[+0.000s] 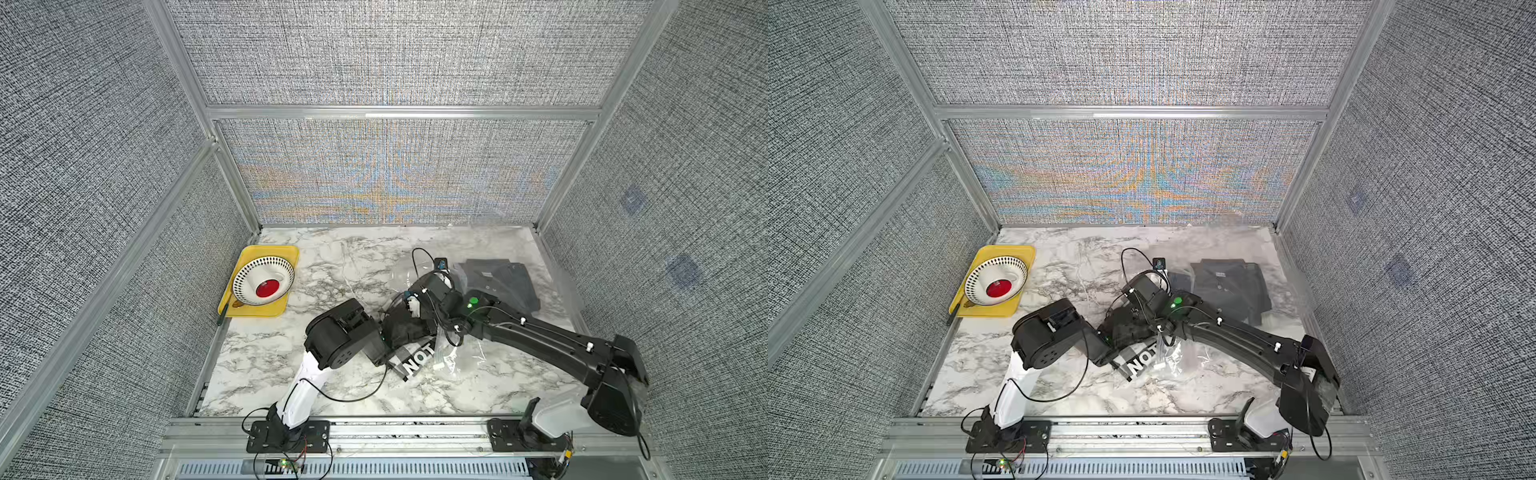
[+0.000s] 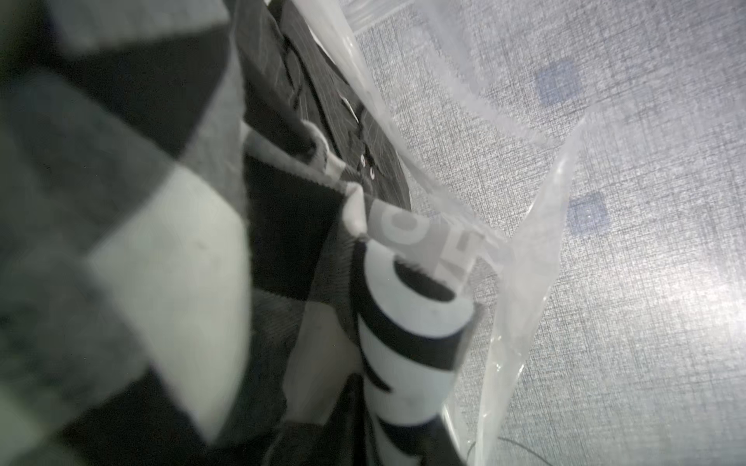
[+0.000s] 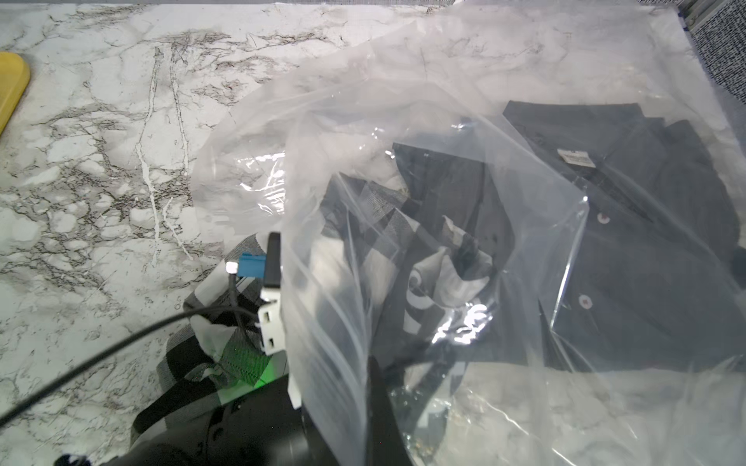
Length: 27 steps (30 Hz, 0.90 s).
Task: Place the folded shirt into the vacuum bag
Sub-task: Place the shirt in the vacuum bag.
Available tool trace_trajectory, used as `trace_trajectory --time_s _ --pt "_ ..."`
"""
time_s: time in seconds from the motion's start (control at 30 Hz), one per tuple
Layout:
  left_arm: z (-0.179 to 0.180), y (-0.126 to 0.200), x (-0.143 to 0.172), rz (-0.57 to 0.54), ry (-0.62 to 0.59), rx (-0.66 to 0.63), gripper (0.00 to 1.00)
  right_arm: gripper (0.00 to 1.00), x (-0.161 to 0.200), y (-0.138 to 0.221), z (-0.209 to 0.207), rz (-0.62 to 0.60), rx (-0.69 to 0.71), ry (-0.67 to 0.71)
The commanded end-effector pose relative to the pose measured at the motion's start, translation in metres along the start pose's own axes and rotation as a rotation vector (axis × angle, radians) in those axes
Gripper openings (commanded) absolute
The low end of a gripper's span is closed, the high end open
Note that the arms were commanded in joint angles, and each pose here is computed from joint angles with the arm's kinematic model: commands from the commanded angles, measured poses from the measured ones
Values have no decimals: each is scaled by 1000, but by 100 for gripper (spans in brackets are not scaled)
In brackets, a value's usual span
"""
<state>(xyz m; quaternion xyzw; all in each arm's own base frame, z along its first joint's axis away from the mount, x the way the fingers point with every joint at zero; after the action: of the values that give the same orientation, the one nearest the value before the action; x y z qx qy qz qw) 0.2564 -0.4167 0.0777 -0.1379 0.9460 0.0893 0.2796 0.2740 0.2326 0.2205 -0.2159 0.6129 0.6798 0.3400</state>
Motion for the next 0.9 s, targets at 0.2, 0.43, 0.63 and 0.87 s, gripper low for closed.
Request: trace_trajectory --time_s 0.2,0.43,0.63,0.87 --pt "-4 13 9 177 -145 -252 85 0 -17 3 10 -30 20 29" --pt "6 26 6 379 -247 -561 88 0 -27 17 22 -83 -19 57" --pt "-3 67 -8 360 -266 -686 90 0 -25 18 15 -121 74 102" --pt "-26 118 -39 215 -281 -713 92 0 -14 8 17 -95 60 114"
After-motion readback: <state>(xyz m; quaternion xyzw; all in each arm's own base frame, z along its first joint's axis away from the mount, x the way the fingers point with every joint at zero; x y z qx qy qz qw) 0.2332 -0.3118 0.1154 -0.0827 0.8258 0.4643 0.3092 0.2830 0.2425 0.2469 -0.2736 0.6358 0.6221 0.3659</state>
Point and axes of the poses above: each gripper's point midway between its finger pads, its own y axis back along the fingers, its own z axis along the line the jaws close on, x = y × z, the point moved 4 cm from there along y, back along the fingers, and after that the axes turned 12 degrees about -y, right-handed, at the moved point
